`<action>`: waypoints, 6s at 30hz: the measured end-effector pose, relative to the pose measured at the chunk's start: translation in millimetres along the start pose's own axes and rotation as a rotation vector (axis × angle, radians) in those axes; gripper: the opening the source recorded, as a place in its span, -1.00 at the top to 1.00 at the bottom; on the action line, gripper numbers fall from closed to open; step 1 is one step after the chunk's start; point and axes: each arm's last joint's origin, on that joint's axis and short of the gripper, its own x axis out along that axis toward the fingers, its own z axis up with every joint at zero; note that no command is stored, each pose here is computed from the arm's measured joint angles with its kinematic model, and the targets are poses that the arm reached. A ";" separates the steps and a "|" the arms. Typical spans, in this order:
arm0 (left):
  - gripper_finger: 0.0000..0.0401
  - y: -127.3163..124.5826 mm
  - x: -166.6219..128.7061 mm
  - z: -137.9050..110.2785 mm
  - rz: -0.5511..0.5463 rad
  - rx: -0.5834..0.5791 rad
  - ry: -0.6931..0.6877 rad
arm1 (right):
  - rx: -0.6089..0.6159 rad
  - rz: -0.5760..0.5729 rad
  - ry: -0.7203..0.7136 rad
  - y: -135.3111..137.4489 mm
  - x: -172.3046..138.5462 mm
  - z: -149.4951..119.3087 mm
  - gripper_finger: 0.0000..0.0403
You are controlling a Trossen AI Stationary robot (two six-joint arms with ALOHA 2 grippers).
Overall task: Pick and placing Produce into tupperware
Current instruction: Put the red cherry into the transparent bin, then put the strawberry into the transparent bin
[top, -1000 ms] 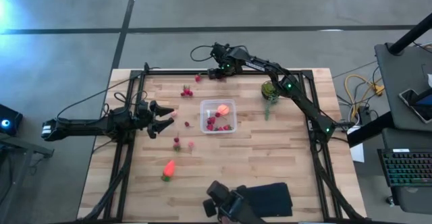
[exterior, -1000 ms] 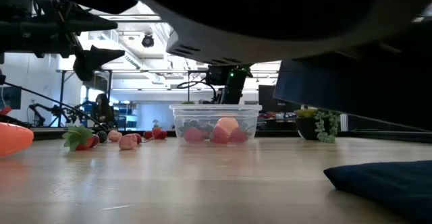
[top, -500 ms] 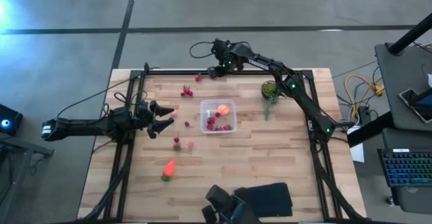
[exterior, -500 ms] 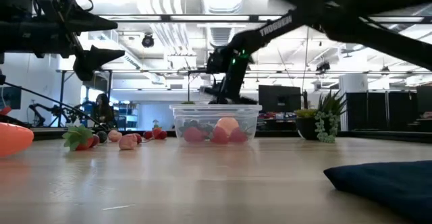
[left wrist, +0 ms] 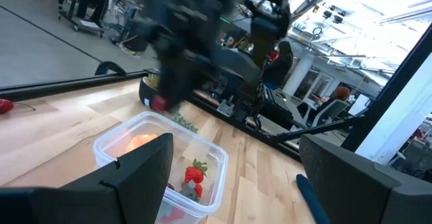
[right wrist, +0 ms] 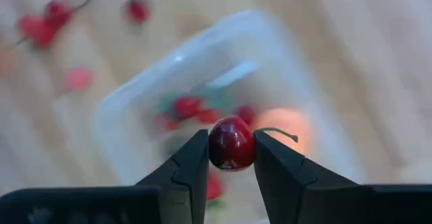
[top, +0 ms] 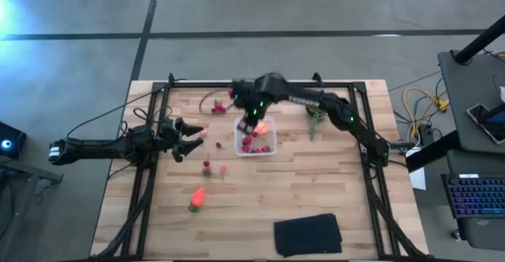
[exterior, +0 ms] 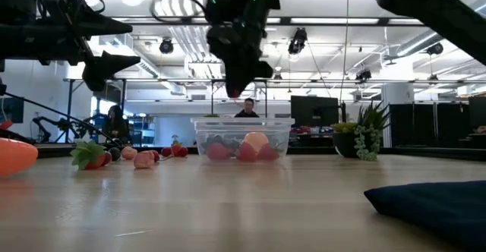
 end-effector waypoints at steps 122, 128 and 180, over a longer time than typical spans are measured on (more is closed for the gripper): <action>-0.53 -0.7 -0.1 1.0 -0.010 -0.132 -0.008 | 0.199 -0.013 -0.116 -55.6 -12.6 20.5 0.52; -0.53 -0.7 -0.1 1.0 -0.011 -0.132 -0.008 | 0.072 -0.088 0.012 14.0 -8.8 -9.4 0.52; -0.53 -0.6 -0.1 0.8 -0.009 -0.131 -0.006 | 0.036 0.075 -0.764 88.5 -218.4 -79.2 -0.14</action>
